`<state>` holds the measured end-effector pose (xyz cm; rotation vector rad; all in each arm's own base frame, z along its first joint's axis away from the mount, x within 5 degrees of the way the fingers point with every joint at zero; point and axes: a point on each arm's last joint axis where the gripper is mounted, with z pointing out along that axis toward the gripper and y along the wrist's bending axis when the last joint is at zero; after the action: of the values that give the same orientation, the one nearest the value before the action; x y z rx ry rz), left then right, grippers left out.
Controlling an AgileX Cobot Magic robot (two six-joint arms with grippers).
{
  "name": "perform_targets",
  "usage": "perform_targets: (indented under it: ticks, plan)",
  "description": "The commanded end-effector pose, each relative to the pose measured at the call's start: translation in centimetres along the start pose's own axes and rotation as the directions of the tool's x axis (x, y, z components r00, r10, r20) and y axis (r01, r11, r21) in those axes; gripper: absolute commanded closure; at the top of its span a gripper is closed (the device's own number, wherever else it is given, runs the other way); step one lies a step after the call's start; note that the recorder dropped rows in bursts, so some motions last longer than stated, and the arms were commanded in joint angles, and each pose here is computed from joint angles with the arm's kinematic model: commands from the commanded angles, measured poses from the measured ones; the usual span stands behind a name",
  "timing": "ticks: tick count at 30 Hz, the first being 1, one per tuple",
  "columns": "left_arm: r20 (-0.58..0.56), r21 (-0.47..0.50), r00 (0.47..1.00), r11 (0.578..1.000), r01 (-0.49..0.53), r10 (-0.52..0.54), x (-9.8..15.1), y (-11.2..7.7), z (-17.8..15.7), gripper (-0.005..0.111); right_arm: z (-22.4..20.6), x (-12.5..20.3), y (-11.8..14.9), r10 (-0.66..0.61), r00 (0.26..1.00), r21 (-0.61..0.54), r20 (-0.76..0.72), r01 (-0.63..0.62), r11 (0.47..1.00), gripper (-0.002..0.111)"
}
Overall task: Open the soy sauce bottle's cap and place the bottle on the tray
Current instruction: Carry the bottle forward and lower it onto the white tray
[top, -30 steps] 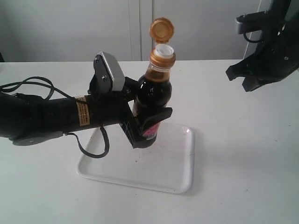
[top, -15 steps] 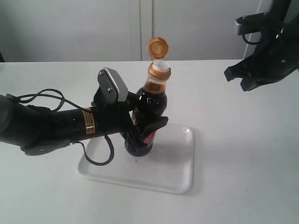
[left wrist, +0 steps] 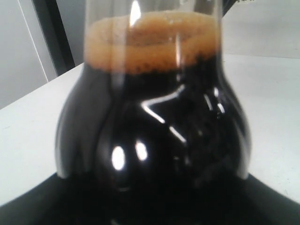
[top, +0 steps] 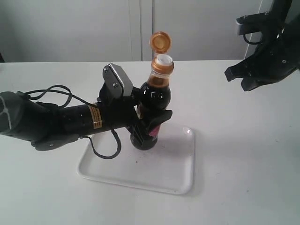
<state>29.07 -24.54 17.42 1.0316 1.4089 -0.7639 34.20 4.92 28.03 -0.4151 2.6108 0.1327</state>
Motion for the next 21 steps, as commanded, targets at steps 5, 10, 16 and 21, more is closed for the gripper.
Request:
perform_targets:
  ticks: [5, 10, 16, 21]
  plan:
    - [0.104, 0.013, 0.995, 1.000, -0.002, 0.000, -1.1, -0.7, 0.6, 0.107, -0.2, 0.0, -0.1, -0.004, 1.000, 0.001, 0.020, 0.004, 1.000, 0.108]
    - [0.090, 0.032, 0.996, 0.999, -0.006, 0.003, -0.7, -0.9, 0.7, 0.107, -0.2, -0.1, -0.1, -0.005, 1.000, 0.002, 0.022, 0.005, 1.000, 0.108]
    - [0.063, 0.071, 0.998, 0.997, -0.023, 0.018, 0.1, -1.3, 0.8, 0.107, -0.2, 0.0, -0.1, -0.003, 1.000, -0.001, 0.018, 0.003, 1.000, 0.108]
    - [0.059, 0.077, 0.998, 0.997, -0.009, 0.004, 0.2, -1.2, 0.7, 0.107, -0.2, 0.0, 0.0, -0.003, 1.000, -0.002, 0.016, 0.003, 1.000, 0.108]
